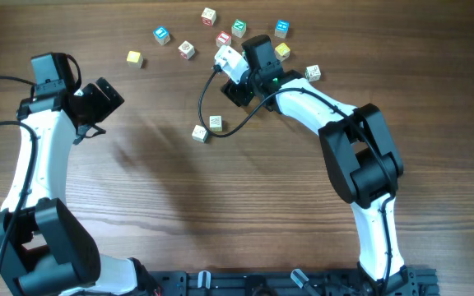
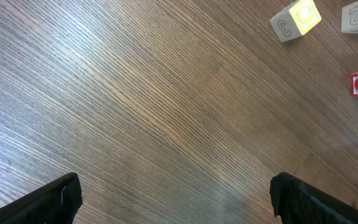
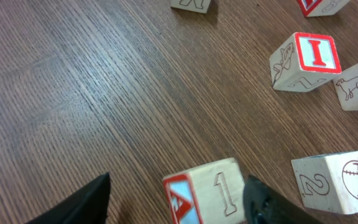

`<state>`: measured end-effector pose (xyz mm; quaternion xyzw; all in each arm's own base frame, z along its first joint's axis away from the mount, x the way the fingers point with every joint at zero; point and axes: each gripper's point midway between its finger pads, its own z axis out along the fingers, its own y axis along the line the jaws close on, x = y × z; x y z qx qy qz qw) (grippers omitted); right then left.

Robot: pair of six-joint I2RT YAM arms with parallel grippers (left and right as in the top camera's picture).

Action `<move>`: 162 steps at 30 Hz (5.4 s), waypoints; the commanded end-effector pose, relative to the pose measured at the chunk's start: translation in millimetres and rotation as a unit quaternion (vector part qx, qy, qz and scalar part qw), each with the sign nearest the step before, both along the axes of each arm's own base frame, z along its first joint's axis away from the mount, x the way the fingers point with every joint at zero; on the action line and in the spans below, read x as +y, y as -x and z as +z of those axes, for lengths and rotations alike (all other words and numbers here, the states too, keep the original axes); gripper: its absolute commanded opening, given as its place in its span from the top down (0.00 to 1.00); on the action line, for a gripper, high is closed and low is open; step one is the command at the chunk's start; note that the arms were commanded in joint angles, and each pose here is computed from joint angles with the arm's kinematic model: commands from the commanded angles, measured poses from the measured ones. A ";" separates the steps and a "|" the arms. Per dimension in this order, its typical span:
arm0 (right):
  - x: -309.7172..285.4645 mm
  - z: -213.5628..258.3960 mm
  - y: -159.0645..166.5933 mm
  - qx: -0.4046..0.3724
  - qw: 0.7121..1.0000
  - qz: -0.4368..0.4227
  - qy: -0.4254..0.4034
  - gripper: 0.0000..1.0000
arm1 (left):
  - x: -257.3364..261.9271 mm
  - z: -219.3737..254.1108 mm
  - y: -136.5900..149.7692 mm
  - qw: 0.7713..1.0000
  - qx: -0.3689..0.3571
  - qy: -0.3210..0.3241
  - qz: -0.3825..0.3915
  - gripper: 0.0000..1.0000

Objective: Form a circle
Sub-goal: 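Grasp the red-edged 1 block with the right gripper, then lift the 1 block and carry it toward the center group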

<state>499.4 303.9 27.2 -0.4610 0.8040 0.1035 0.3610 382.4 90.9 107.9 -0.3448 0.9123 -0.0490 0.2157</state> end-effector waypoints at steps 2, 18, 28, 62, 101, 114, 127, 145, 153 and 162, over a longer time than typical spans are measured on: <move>1.5 8.1 -5.8 -0.013 1.000 -0.008 -0.006 0.23 | 0.3 -3.0 1.4 1.000 0.003 0.005 0.008 0.00; -3.6 -2.0 2.2 -0.004 1.000 -0.005 0.003 0.10 | 0.3 -3.0 1.4 1.000 0.003 0.005 0.008 0.00; 0.5 15.5 -5.4 -0.021 1.000 -0.016 -0.018 0.15 | 0.3 -3.0 1.4 1.000 0.003 0.005 0.008 0.00; -14.1 -4.6 -3.5 0.028 0.997 -0.063 -0.032 0.25 | 0.3 -3.0 1.4 1.000 0.003 0.005 0.008 0.00; -11.4 -22.6 8.8 0.053 0.998 -0.034 -0.024 0.06 | 0.3 -3.1 1.4 1.000 0.004 0.005 0.008 0.00; -10.7 -25.5 2.6 0.043 0.998 -0.043 -0.029 0.64 | 0.3 -3.0 1.4 1.000 0.003 0.005 0.008 0.00; -9.8 -30.2 0.1 0.052 0.996 -0.062 -0.043 0.59 | 0.3 -3.0 1.4 1.000 0.003 0.005 0.008 0.00; -14.3 49.5 12.4 0.038 0.996 -0.058 -0.054 0.77 | 0.3 -3.0 1.4 1.000 0.003 0.005 0.008 0.00; -10.7 16.8 83.9 0.195 0.980 -0.012 -0.029 0.73 | 0.3 -3.0 1.4 1.000 0.003 0.005 0.008 0.00; -19.7 -3.3 146.1 0.320 0.946 -0.039 0.028 0.79 | 0.3 -3.0 1.4 1.000 0.003 0.005 0.008 0.00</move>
